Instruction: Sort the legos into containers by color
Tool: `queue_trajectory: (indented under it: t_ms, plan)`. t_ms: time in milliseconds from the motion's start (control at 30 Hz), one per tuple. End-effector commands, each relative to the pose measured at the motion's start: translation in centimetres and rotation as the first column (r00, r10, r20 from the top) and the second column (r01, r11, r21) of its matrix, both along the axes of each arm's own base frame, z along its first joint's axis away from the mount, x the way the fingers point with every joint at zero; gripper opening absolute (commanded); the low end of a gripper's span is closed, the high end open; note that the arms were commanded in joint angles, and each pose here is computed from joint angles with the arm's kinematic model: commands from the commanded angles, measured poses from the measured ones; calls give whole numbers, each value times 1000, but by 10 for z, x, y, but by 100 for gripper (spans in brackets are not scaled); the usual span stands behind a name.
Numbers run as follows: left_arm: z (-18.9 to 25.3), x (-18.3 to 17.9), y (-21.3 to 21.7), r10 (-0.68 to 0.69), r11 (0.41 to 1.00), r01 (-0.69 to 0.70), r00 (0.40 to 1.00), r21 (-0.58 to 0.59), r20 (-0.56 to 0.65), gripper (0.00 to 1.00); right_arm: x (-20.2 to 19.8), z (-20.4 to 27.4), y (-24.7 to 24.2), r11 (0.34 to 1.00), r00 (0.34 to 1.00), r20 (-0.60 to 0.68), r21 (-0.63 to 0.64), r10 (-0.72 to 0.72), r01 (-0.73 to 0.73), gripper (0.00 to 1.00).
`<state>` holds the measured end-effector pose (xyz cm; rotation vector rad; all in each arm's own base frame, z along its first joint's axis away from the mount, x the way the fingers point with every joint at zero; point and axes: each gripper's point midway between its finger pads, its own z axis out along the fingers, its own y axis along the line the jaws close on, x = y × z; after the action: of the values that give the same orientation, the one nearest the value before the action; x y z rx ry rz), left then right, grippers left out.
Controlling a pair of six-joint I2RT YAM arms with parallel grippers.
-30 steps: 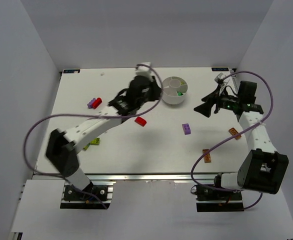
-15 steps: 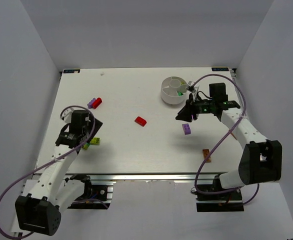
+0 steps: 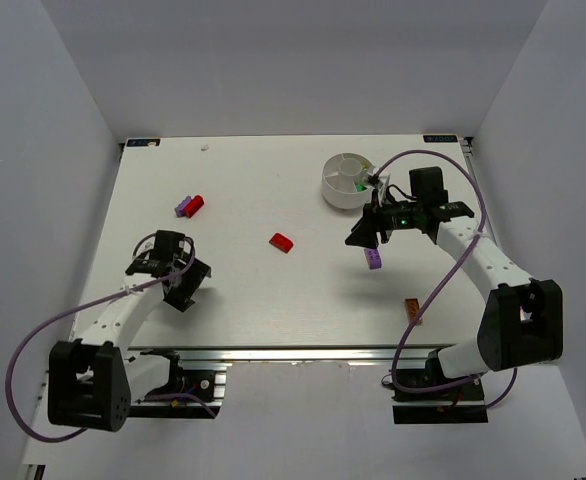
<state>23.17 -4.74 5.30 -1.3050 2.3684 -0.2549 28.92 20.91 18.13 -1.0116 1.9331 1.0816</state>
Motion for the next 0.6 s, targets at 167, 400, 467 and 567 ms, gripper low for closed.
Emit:
queue_trajectory:
  t_ms: [167, 400, 467, 567]
  plan:
    - [-6, 28, 16, 75, 996, -72, 996, 51, -57, 85, 0, 12, -1, 1000, 998, 61, -3, -10, 10, 57]
    - [-9, 34, 33, 129, 985, -118, 988, 123, -83, 84, 0, 12, -3, 1000, 997, 76, -10, -16, 17, 58]
    - [-10, 36, 36, 132, 983, -118, 987, 141, -89, 82, 0, 13, -3, 1000, 997, 79, -9, -16, 17, 58]
    - [-14, 39, 41, 146, 978, -129, 985, 165, -97, 77, 1, 13, -2, 1000, 997, 78, -7, -17, 17, 58]
